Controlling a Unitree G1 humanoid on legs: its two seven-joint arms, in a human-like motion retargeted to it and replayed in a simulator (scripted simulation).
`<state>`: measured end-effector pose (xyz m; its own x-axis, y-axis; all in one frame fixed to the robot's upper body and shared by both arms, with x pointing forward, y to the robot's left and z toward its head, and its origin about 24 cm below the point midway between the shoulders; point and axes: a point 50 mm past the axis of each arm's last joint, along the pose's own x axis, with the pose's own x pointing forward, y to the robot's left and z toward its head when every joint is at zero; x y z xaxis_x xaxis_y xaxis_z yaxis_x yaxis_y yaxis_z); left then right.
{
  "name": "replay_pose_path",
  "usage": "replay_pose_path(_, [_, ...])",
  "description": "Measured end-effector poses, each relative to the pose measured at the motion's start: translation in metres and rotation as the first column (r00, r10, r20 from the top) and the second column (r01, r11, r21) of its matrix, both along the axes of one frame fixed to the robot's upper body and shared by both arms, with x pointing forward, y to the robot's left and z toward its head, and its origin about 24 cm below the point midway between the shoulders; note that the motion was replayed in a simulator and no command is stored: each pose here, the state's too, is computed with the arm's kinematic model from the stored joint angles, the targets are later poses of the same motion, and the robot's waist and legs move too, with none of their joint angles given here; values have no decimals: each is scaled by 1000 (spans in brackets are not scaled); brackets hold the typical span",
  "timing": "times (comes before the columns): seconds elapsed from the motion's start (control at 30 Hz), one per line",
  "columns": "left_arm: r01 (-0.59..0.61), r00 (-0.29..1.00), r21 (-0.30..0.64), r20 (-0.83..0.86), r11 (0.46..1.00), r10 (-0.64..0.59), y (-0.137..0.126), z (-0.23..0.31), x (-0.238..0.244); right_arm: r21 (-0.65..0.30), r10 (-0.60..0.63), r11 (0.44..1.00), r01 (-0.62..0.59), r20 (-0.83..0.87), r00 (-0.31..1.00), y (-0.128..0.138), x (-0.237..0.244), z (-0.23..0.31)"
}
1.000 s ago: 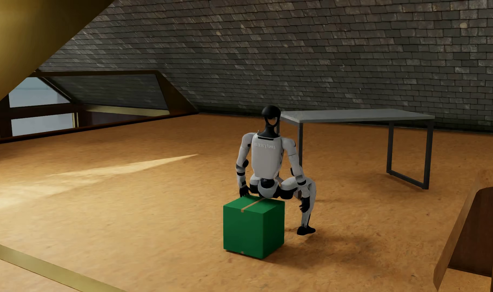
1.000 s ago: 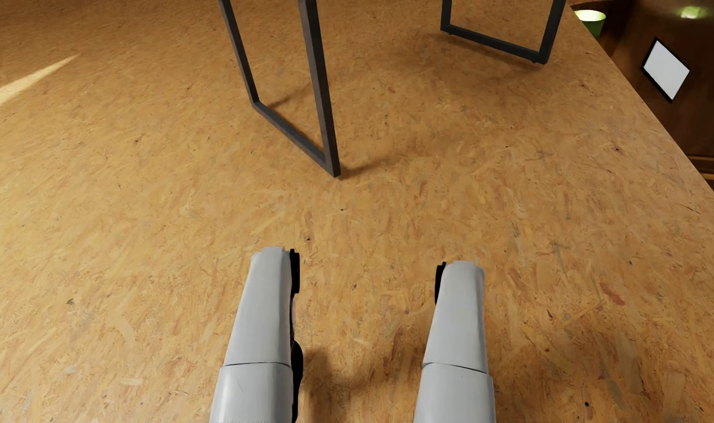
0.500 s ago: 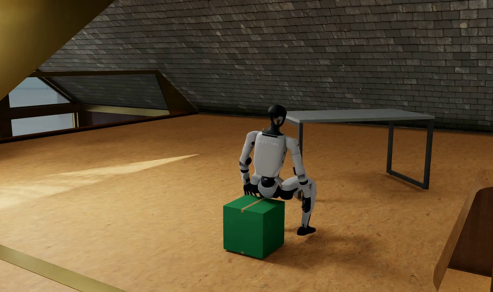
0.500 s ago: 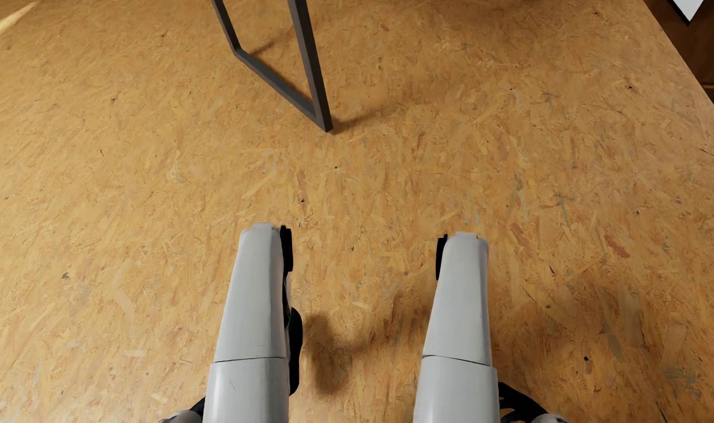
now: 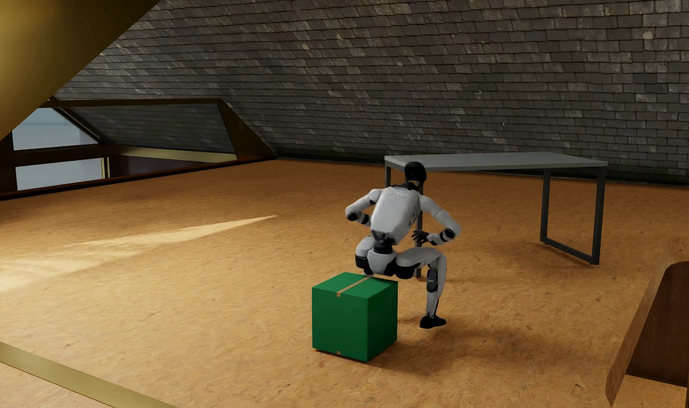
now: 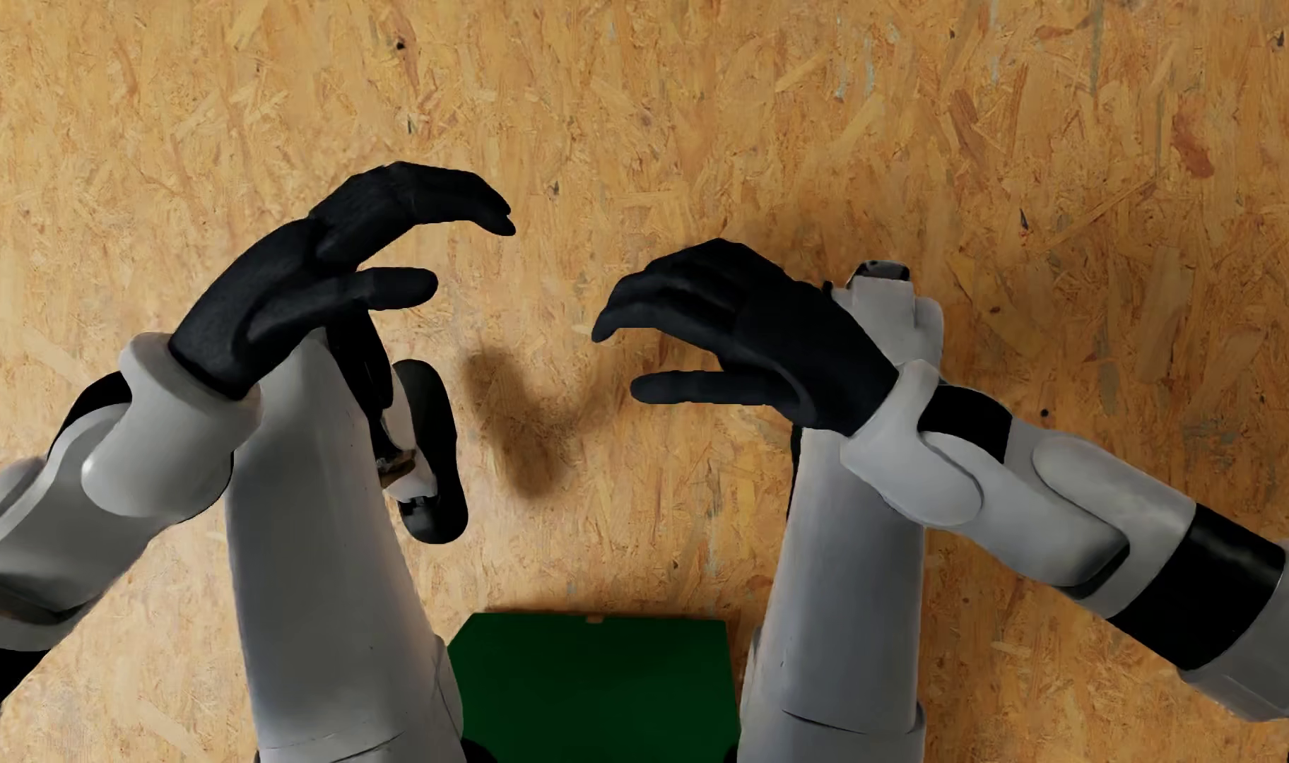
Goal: Stand up from the dark green box
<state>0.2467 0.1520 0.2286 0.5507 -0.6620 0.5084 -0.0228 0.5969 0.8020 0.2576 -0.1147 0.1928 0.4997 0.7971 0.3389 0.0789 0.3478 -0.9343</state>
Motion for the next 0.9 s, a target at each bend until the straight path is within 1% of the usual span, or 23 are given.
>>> replay_pose_path(0.03, [94, 995, 61, 31, 994, -96, -16, 10, -2, -154, 133, 979, -130, 11, 991, 22, -3, 7])
replay_pose_path(0.07, [152, 985, 120, 60, 981, -160, -29, 23, -1, -240, 237, 945, -222, 37, 971, 39, -7, 16])
replay_pose_path(0.13, [261, 949, 200, 128, 944, -290, -56, 44, -4, -305, 352, 899, -314, 78, 933, 55, -14, 28])
replay_pose_path(0.2, [322, 920, 263, 138, 909, -366, -74, 48, -8, -309, 391, 886, -345, 101, 915, 62, -15, 30])
replay_pose_path(0.23, [323, 920, 267, 135, 908, -367, -78, 47, -5, -303, 389, 890, -341, 115, 914, 65, -13, 31])
replay_pose_path(0.3, [287, 938, 248, 122, 925, -324, -80, 38, 9, -277, 332, 916, -290, 121, 935, 65, 2, 23])
replay_pose_path(0.37, [208, 972, 253, 58, 945, -229, -78, 17, 34, -274, 234, 940, -204, 83, 969, 63, 24, 6])
replay_pose_path(0.43, [117, 993, 305, -58, 945, -104, -77, -17, 65, -293, 98, 952, -94, -1, 995, 59, 51, -25])
replay_pose_path(0.47, [79, 991, 342, -126, 936, -38, -77, -38, 80, -317, 28, 947, -43, -53, 998, 58, 64, -44])
replay_pose_path(0.53, [42, 942, 433, -318, 900, 109, -76, -94, 102, -399, -137, 916, 34, -234, 963, 54, 82, -93])
replay_pose_path(0.57, [39, 896, 481, -404, 876, 182, -76, -125, 107, -444, -208, 895, 48, -320, 924, 52, 83, -121])
replay_pose_path(0.6, [55, 835, 527, -490, 848, 251, -77, -158, 105, -505, -266, 863, 27, -408, 873, 50, 78, -148])
replay_pose_path(0.63, [98, 755, 568, -578, 817, 311, -78, -189, 98, -551, -326, 834, -4, -499, 803, 48, 70, -172])
replay_pose_path(0.67, [137, 670, 581, -651, 802, 358, -78, -216, 87, -544, -413, 838, 32, -595, 689, 38, 63, -194])
replay_pose_path(0.7, [154, 572, 563, -721, 812, 391, -73, -238, 74, -518, -480, 850, 98, -683, 550, 25, 53, -216])
replay_pose_path(0.73, [144, 479, 530, -776, 836, 410, -65, -258, 61, -492, -503, 858, 149, -746, 437, 14, 40, -234])
replay_pose_path(0.77, [105, 378, 486, -827, 868, 417, -54, -276, 46, -457, -494, 869, 188, -798, 345, 3, 27, -247])
replay_pose_path(0.8, [45, 272, 447, -866, 893, 419, -39, -292, 31, -428, -476, 877, 217, -833, 281, -7, 15, -256])
replay_pose_path(0.83, [-30, 176, 419, -892, 908, 417, -23, -306, 16, -408, -465, 877, 252, -854, 235, -18, 4, -262])
replay_pose_path(0.87, [-106, 92, 401, -907, 910, 411, -7, -319, 0, -393, -455, 875, 283, -868, 201, -28, -7, -267])
replay_pose_path(0.9, [-162, 36, 391, -915, 906, 401, 5, -328, -14, -381, -446, 869, 316, -879, 168, -40, -16, -271])
